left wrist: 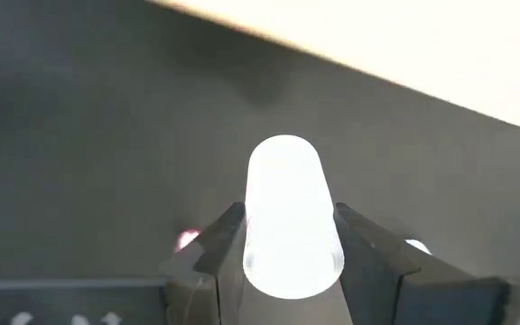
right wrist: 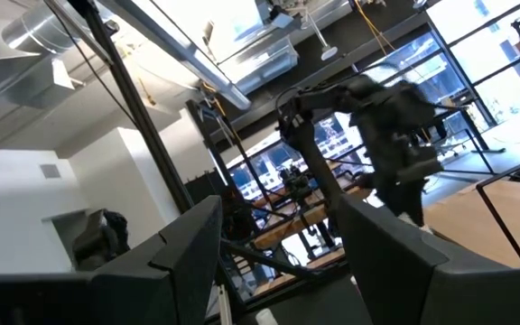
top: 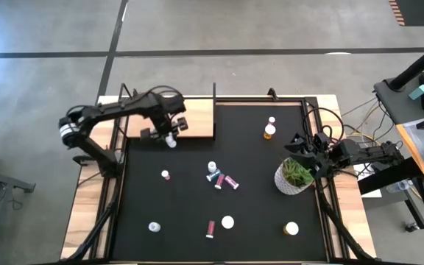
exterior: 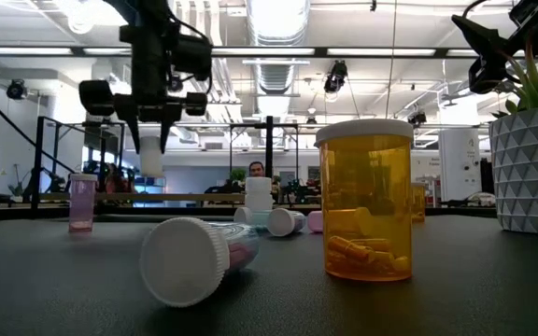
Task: Pick and place medicine bottles onto shelf by color
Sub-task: Put the top left white pill bottle into the shelf
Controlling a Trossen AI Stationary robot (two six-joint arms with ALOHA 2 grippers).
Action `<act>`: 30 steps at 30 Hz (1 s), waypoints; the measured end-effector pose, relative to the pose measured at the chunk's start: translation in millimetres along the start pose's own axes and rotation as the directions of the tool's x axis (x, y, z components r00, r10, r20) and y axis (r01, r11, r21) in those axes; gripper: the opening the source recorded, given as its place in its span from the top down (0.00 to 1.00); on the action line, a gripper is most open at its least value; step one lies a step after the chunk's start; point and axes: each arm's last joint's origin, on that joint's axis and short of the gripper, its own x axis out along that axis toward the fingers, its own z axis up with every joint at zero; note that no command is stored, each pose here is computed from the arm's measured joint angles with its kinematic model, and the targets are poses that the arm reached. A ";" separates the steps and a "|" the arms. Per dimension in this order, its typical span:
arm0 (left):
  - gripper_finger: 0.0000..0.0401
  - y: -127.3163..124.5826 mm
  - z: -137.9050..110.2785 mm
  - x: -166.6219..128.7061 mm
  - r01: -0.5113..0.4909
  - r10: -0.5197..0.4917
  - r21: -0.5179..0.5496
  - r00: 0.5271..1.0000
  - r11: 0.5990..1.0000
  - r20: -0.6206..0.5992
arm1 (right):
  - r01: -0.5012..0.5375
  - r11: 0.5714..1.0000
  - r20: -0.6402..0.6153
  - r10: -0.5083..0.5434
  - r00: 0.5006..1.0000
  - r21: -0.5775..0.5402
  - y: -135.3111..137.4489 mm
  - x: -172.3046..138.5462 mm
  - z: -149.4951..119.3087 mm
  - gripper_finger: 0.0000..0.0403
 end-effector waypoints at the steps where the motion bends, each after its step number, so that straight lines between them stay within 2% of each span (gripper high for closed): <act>1: 0.70 -1.6 6.4 -1.5 -0.022 0.022 0.019 1.000 1.000 -0.003 | 0.000 1.000 0.000 0.000 1.000 0.000 0.0 0.0 0.0 0.47; 7: 0.68 -8.6 40.8 -10.1 -0.105 0.107 0.136 0.994 0.985 -0.012 | 0.000 1.000 0.000 0.000 1.000 0.000 0.0 0.0 0.0 0.47; 12: 0.68 -4.2 64.3 -17.5 -0.119 0.111 0.216 0.993 0.969 0.050 | 0.000 1.000 0.000 0.000 1.000 0.000 0.0 0.0 0.0 0.47; 18: 0.67 7.4 83.0 -26.2 -0.184 0.143 0.291 0.977 0.939 0.157 | 0.000 1.000 0.000 0.000 1.000 0.000 0.0 0.0 -0.1 0.47; 22: 0.67 11.8 91.8 -27.3 -0.218 0.162 0.353 0.970 0.910 0.183 | 0.000 1.000 0.000 0.000 1.000 0.000 0.0 0.0 0.0 0.47; 25: 0.67 13.6 97.4 -26.0 -0.242 0.176 0.425 0.966 0.872 0.190 | 0.000 1.000 0.000 0.000 1.000 0.000 0.0 0.0 0.0 0.47; 27: 0.67 14.6 100.8 -25.4 -0.262 0.186 0.491 0.962 0.831 0.199 | 0.000 1.000 0.000 0.000 1.000 0.000 0.0 0.0 0.0 0.47; 30: 0.67 14.6 104.3 -23.6 -0.304 0.206 0.631 0.952 0.713 0.226 | 0.000 1.000 0.000 0.000 1.000 0.000 0.0 0.0 0.0 0.47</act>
